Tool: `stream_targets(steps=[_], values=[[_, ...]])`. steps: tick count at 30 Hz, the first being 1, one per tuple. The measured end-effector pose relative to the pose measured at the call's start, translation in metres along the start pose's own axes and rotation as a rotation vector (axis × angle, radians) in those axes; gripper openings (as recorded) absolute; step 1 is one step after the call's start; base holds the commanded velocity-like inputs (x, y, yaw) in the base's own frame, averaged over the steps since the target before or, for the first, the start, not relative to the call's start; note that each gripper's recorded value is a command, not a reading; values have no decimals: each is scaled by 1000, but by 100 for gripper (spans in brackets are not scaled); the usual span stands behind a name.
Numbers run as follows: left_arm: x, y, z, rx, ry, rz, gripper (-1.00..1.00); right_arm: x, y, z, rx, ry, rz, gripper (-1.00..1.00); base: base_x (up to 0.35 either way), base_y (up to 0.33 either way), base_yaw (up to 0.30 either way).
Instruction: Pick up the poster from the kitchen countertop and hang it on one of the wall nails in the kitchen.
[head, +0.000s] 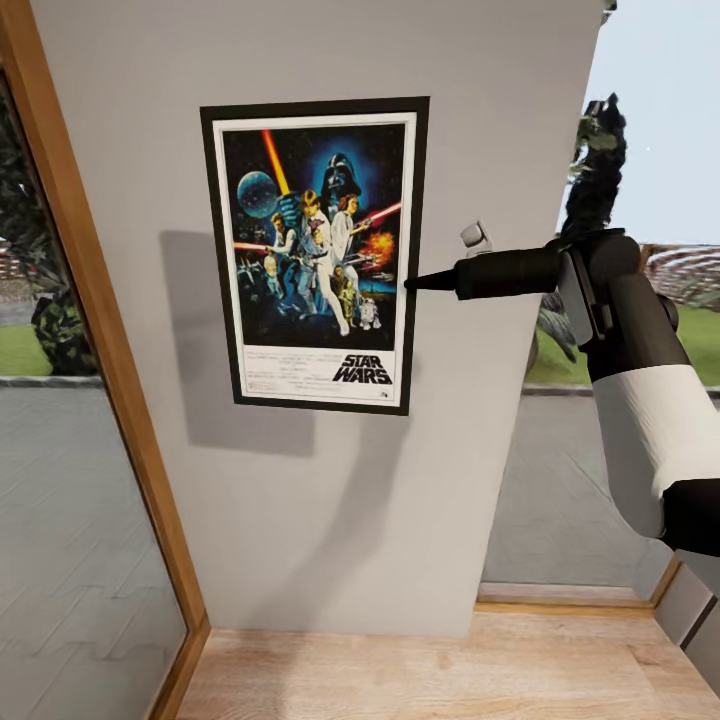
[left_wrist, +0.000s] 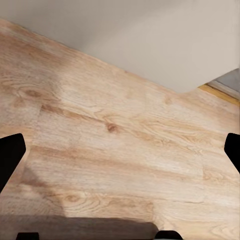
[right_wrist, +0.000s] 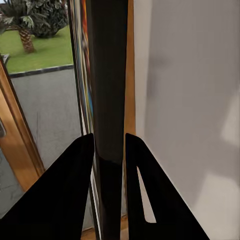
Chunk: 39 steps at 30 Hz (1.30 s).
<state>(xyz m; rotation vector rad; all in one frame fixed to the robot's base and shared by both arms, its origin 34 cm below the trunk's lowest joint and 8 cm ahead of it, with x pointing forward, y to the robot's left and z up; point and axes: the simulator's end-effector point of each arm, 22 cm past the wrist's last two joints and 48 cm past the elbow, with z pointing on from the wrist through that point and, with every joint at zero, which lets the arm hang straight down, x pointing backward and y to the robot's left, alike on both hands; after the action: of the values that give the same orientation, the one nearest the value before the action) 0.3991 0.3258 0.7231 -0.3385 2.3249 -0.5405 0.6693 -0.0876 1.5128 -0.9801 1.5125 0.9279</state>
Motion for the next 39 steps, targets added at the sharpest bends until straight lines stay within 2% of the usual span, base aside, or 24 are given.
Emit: stream_targets(steps=[13, 23, 39], values=[[0, 0, 0, 0, 0, 0, 100, 0, 0, 0, 0, 0, 0, -100, 4, 0, 0], [-2, 5, -3, -7, -2, 3, 100, 0, 0, 0, 1, 0, -1, -100, 214, 0, 0], [-2, 5, -3, -7, -1, 3, 100, 0, 0, 0, 1, 0, 1, -100, 23, 0, 0]])
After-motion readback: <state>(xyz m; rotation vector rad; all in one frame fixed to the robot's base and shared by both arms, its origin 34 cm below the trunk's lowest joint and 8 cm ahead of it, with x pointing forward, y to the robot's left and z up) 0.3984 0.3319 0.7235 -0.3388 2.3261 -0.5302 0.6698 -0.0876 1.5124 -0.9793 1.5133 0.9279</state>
